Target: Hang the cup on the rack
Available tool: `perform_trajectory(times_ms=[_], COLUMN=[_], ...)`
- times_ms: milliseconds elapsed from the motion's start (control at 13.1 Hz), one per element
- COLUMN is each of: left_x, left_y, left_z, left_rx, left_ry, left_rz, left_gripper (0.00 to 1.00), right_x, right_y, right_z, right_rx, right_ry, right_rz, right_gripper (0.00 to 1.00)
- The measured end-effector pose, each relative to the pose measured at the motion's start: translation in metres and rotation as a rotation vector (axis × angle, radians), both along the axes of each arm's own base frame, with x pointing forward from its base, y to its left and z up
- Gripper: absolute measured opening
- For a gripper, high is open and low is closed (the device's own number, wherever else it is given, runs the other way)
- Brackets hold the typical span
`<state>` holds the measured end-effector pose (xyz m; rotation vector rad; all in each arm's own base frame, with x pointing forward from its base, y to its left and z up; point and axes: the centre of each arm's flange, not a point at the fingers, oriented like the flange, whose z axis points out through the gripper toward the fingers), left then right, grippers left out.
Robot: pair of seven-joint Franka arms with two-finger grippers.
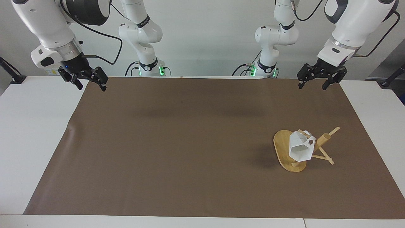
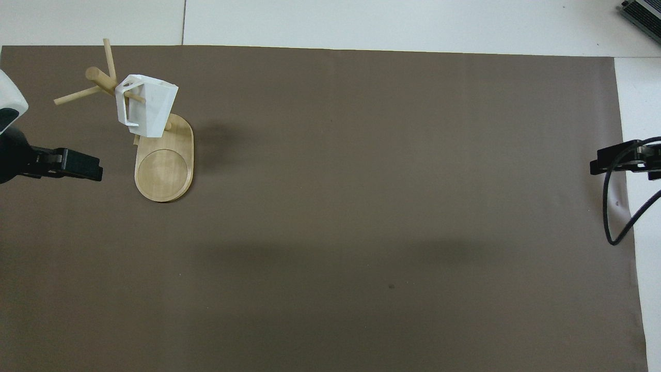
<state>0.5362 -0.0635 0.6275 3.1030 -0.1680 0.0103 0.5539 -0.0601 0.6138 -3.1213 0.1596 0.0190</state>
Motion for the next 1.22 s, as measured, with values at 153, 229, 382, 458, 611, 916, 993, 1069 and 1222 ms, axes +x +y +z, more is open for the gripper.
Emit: perform_trajectory(times_ms=[153,229,382,458,611,916,993,1069,1222], left_x=[0.000,-0.001,-0.002,-0.002,-0.002,-0.003,-0.003,-0.002,-0.002], left_y=[-0.001,-0.003,-0.008,-0.010,-0.012,-0.015,-0.012,-0.009,-0.006], left_z=[0.000,0.000,0.000,0.000,0.000,0.000,0.000,0.001,0.001], left_rx=[0.000,-0.001,-0.001,-0.001,-0.002,-0.003,-0.003,-0.003,-0.003], left_ry=[0.000,0.000,0.000,0.001,0.001,0.001,0.000,0.000,-0.001], left_rz=[-0.002,-0.005,-0.015,-0.019,-0.022,-0.028,-0.023,-0.017,-0.011], left_gripper=[1.00,1.00,1.00,1.00,1.00,1.00,1.00,1.00,1.00], right_x=[0.000,0.000,0.000,0.000,0.000,0.000,0.000,0.000,0.000], right_y=[0.000,0.000,0.000,0.000,0.000,0.000,0.000,0.000,0.000], right_z=[0.000,0.000,0.000,0.000,0.000,0.000,0.000,0.000,0.000], right_rx=[0.000,0.000,0.000,0.000,0.000,0.000,0.000,0.000,0.000], right_ry=[0.000,0.000,0.000,0.000,0.000,0.000,0.000,0.000,0.000], right_rz=[0.000,0.000,0.000,0.000,0.000,0.000,0.000,0.000,0.000], right_gripper=[1.00,1.00,1.00,1.00,1.00,1.00,1.00,1.00,1.00])
